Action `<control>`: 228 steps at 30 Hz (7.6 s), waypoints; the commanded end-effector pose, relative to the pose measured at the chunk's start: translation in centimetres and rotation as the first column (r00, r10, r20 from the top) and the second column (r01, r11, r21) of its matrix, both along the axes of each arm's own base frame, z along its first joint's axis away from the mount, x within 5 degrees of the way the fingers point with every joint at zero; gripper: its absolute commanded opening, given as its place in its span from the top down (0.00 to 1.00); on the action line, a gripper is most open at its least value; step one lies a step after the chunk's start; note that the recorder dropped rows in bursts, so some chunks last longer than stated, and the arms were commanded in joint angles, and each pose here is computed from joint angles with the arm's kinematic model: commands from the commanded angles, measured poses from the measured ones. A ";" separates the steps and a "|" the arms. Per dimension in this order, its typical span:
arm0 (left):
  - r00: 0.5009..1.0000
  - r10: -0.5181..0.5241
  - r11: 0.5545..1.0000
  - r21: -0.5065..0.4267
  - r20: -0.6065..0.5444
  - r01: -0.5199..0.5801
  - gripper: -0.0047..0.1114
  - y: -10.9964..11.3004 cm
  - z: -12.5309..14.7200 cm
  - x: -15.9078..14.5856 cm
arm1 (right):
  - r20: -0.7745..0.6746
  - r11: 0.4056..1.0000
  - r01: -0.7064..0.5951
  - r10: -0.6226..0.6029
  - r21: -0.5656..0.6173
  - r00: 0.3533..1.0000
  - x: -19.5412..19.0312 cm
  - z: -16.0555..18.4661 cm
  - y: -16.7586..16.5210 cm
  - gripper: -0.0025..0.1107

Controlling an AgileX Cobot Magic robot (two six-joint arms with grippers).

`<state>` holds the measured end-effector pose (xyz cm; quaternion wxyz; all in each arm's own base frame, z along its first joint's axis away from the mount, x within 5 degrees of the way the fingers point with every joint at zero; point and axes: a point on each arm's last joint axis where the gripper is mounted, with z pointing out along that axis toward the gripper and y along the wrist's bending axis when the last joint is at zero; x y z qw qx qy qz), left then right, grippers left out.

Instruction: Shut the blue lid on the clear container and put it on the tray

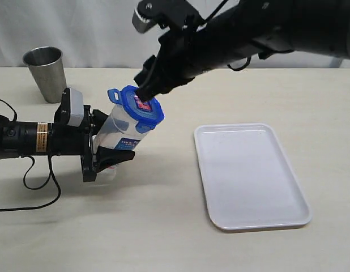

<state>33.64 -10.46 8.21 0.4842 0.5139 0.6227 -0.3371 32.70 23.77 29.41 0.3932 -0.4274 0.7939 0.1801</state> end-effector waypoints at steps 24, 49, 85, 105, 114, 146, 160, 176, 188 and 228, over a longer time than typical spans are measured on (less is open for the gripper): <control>0.999 0.023 1.000 -0.008 0.027 -0.023 0.96 0.0 0.3 0.2 | -0.302 0.972 0.193 -0.225 -0.133 0.926 1.3 -1.3 5.4 0.64; 0.999 0.025 1.000 -0.020 0.028 -0.024 0.96 0.0 0.5 0.2 | -0.237 0.923 0.133 -0.228 -0.361 0.944 -0.2 -4.8 7.9 0.75; 0.893 -0.123 0.992 0.080 0.432 0.099 0.96 -0.2 0.8 0.1 | 0.014 0.844 -0.151 0.184 -0.515 0.983 -4.7 3.1 8.2 0.52; 0.812 -0.204 0.978 0.142 0.546 0.150 0.96 -0.2 0.8 -0.2 | 0.022 0.724 -0.475 0.558 -0.500 0.829 -1.9 -2.5 2.6 0.52; 0.825 -0.196 0.980 0.133 0.529 0.148 0.96 -0.2 0.8 -0.2 | -0.079 0.692 -0.561 0.596 -0.455 0.799 -2.1 -4.8 3.3 0.63; 0.883 -0.154 0.988 0.088 0.444 0.128 0.96 -0.3 0.8 -0.2 | -0.237 0.652 -0.626 0.587 -0.428 0.774 -3.2 -10.0 6.1 0.77; 0.892 -0.146 0.989 0.080 0.427 0.123 0.96 -0.3 0.8 -0.1 | 0.009 0.803 -0.443 0.487 -0.399 0.873 -2.3 -4.0 5.6 0.76; 0.993 0.098 0.990 -0.104 0.068 -0.091 0.96 0.0 1.3 0.9 | 0.109 0.973 -0.137 0.159 -0.188 0.981 -1.4 3.5 0.6 0.64; 0.972 0.191 0.963 -0.167 -0.137 -0.212 0.96 0.1 3.2 1.4 | 0.251 0.999 0.005 0.008 -0.048 0.968 -2.9 4.6 -1.2 0.94; 0.508 -0.441 0.548 0.671 0.740 -0.500 0.96 -23.3 13.5 -5.0 | 0.185 0.582 0.737 -0.812 0.345 0.554 -10.6 2.9 -23.8 0.94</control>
